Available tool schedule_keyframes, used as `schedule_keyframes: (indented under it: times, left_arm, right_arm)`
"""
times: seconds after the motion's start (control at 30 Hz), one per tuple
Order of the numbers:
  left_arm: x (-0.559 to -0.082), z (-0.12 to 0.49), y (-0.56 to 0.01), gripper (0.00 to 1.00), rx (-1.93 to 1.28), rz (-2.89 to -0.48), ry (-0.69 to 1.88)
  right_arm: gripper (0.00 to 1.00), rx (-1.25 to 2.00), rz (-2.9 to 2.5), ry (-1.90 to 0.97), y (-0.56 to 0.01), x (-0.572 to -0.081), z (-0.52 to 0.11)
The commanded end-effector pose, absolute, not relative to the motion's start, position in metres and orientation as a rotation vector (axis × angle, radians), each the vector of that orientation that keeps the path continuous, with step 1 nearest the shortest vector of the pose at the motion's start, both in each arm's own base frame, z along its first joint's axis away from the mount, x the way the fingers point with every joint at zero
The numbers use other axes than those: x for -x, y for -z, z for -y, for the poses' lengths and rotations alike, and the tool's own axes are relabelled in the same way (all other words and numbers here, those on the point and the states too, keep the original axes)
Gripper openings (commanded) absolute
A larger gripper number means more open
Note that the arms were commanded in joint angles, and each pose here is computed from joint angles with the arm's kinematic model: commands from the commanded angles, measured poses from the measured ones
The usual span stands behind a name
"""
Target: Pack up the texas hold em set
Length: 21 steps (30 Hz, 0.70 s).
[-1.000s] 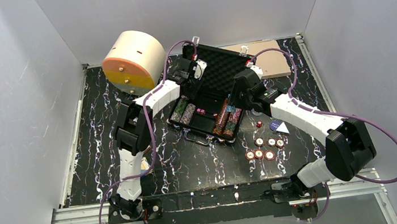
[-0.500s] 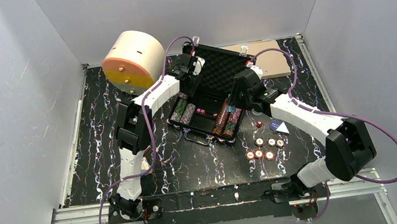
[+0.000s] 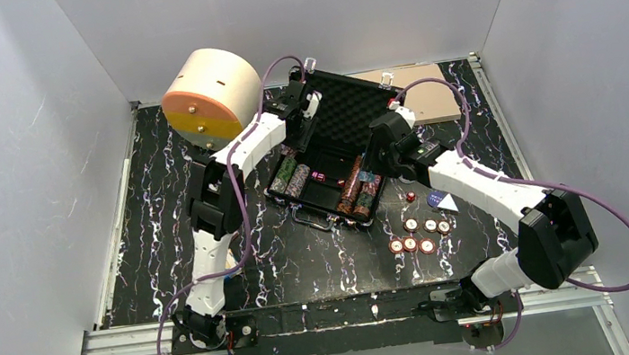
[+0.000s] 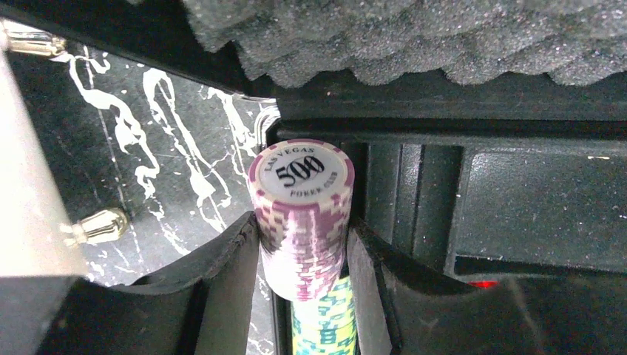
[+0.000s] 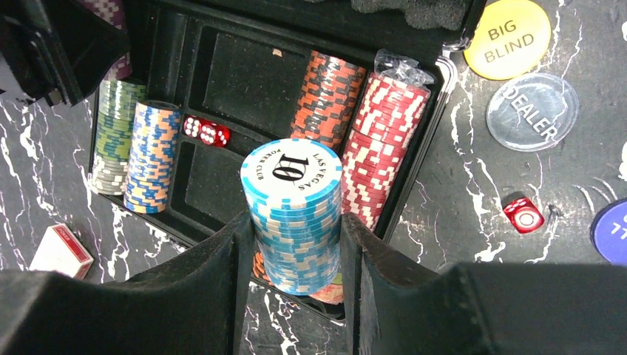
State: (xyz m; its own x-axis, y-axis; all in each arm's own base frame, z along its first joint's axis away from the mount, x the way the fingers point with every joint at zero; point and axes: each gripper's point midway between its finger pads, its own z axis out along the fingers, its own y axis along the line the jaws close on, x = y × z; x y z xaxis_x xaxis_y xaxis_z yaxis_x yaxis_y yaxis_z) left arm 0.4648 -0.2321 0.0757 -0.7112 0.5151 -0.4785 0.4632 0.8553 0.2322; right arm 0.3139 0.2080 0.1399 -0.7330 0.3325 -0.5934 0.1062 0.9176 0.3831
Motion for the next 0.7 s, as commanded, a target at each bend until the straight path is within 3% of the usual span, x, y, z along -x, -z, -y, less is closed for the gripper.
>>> schedule_keyframes:
  times: [0.0, 0.33, 0.5, 0.67]
  left_arm:
    - [-0.449, 0.227, -0.069, 0.00, -0.726, -2.569, -0.129]
    - [-0.424, 0.218, -0.038, 0.00, -0.744, -2.695, -0.159]
    - [-0.418, 0.217, -0.033, 0.06, -0.750, -2.713, -0.153]
    - [-0.416, 0.227, -0.040, 0.03, -0.786, -2.692, -0.105]
  right_arm:
    - [0.23, -0.315, -2.266, -0.477, -0.179, -0.325, -0.213]
    - [0.23, -0.289, -2.270, -0.473, -0.182, -0.328, -0.219]
    - [0.23, -0.281, -2.275, -0.474, -0.180, -0.327, -0.221]
    - [0.23, -0.282, -2.276, -0.475, -0.180, -0.325, -0.223]
